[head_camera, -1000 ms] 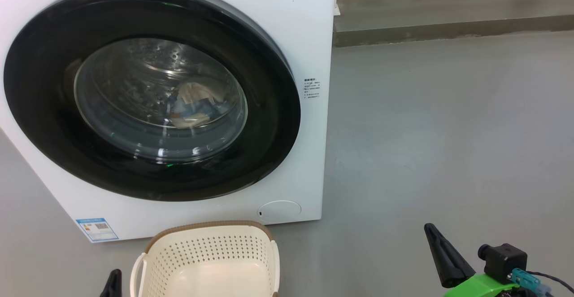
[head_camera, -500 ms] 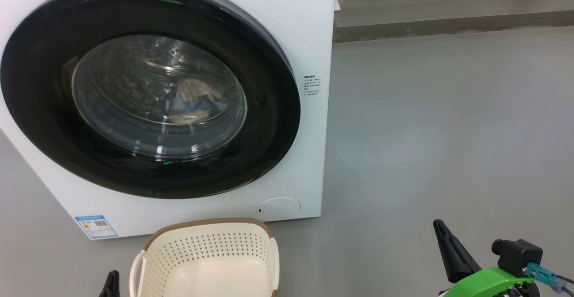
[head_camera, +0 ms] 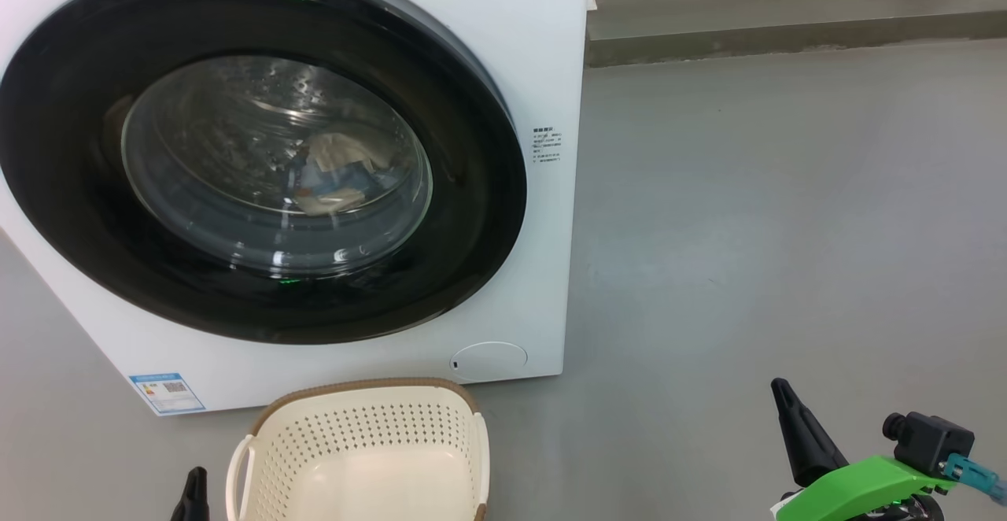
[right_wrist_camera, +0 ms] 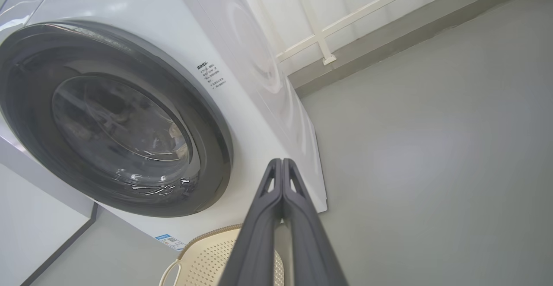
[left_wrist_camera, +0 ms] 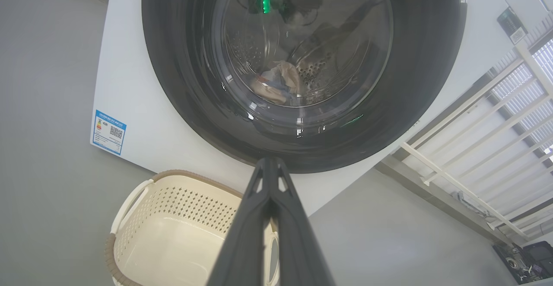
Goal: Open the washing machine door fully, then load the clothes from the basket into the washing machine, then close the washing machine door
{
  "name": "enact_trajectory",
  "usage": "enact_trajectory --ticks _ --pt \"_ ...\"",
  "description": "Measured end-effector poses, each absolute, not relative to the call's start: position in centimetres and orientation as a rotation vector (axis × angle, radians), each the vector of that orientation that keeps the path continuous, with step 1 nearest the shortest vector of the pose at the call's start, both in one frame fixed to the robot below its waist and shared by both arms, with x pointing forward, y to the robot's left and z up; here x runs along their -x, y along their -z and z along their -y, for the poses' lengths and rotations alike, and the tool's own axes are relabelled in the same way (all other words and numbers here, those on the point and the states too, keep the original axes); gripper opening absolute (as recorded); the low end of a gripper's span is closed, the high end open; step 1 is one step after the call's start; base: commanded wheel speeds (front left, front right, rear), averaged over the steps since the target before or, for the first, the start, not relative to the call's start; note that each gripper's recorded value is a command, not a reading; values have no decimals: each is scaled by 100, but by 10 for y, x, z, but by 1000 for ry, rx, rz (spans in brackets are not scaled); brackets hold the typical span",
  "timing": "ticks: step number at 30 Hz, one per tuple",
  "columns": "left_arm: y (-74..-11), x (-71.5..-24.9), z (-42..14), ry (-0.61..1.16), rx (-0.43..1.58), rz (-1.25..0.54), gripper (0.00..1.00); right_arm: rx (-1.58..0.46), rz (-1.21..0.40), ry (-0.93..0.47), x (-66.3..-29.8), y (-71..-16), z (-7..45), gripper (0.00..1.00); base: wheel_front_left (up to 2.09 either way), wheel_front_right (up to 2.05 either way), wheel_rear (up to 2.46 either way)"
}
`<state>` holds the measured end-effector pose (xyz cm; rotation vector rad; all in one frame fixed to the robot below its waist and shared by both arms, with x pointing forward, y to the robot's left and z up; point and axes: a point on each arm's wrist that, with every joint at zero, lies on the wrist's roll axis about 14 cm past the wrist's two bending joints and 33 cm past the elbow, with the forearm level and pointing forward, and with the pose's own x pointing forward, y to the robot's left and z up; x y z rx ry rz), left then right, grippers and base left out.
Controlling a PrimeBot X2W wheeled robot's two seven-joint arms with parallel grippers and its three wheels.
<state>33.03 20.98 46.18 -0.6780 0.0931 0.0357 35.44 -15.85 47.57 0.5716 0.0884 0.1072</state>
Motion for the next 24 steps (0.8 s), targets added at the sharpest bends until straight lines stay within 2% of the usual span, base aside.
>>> enact_trajectory --ticks 24 --pt "-461 -341 -208 -69 897 -112 0 -827 -115 -24 -359 -472 173 0 0 0 0"
